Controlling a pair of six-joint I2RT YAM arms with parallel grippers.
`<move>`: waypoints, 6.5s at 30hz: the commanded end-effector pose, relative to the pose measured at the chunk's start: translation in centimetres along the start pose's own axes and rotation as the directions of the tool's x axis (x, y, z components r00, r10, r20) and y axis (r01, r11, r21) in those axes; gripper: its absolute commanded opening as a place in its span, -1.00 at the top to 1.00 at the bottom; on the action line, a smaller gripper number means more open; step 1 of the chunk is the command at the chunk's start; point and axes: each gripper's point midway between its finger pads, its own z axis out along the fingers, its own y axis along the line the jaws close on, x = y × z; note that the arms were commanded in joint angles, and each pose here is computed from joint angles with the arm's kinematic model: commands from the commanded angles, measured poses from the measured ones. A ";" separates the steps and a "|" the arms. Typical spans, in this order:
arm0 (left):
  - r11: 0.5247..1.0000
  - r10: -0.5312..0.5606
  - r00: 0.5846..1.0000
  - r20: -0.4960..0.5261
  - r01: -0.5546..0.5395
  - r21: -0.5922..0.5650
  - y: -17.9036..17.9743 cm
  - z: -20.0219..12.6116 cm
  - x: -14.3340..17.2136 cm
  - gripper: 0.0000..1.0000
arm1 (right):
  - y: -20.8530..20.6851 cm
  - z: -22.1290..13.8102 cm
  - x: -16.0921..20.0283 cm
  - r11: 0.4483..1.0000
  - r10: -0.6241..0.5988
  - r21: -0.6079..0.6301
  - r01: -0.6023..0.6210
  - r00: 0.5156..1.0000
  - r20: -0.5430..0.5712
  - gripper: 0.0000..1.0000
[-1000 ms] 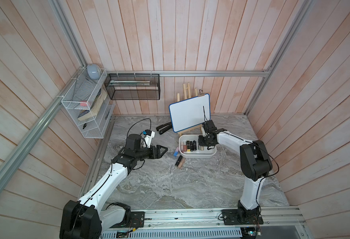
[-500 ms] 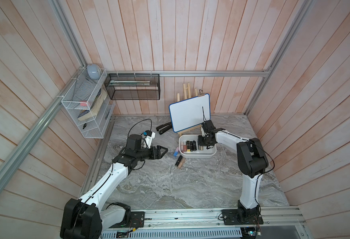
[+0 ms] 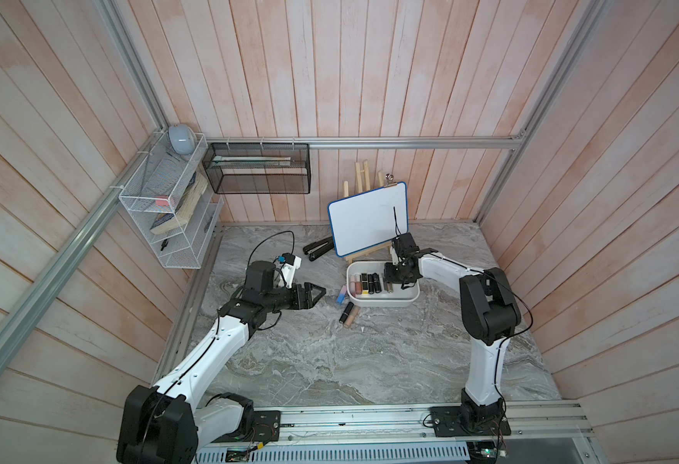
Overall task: Put the lipstick into the storage box
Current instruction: Place the lipstick in the storage box, then pick up the lipstick at the center of the board.
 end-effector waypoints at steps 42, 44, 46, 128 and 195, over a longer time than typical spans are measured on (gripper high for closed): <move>0.871 0.136 0.930 -0.342 -0.277 -0.405 7.4 12.4 5.1 -0.46 | 5.9 -16.6 2.9 0.945 0.090 -0.327 -0.018 0.974 0.206 0.28; 0.865 0.145 0.929 -0.341 -0.286 -0.411 7.7 12.8 4.9 -0.46 | 5.8 -16.5 3.0 0.946 0.090 -0.325 -0.019 0.974 0.206 0.28; 0.861 0.152 0.927 -0.343 -0.294 -0.414 7.8 13.1 4.6 -0.45 | 5.8 -16.5 3.1 0.947 0.089 -0.322 -0.019 0.975 0.206 0.28; 0.952 0.029 0.976 -0.217 -0.093 -0.291 5.0 8.4 0.7 0.54 | 10.1 -19.0 2.1 0.816 0.122 -0.575 0.046 0.960 0.251 0.27; 0.681 -0.043 0.999 -0.004 0.032 0.732 -12.3 -2.7 -4.4 0.52 | 25.5 -29.6 3.6 0.197 -0.032 -0.938 0.287 0.958 0.286 0.20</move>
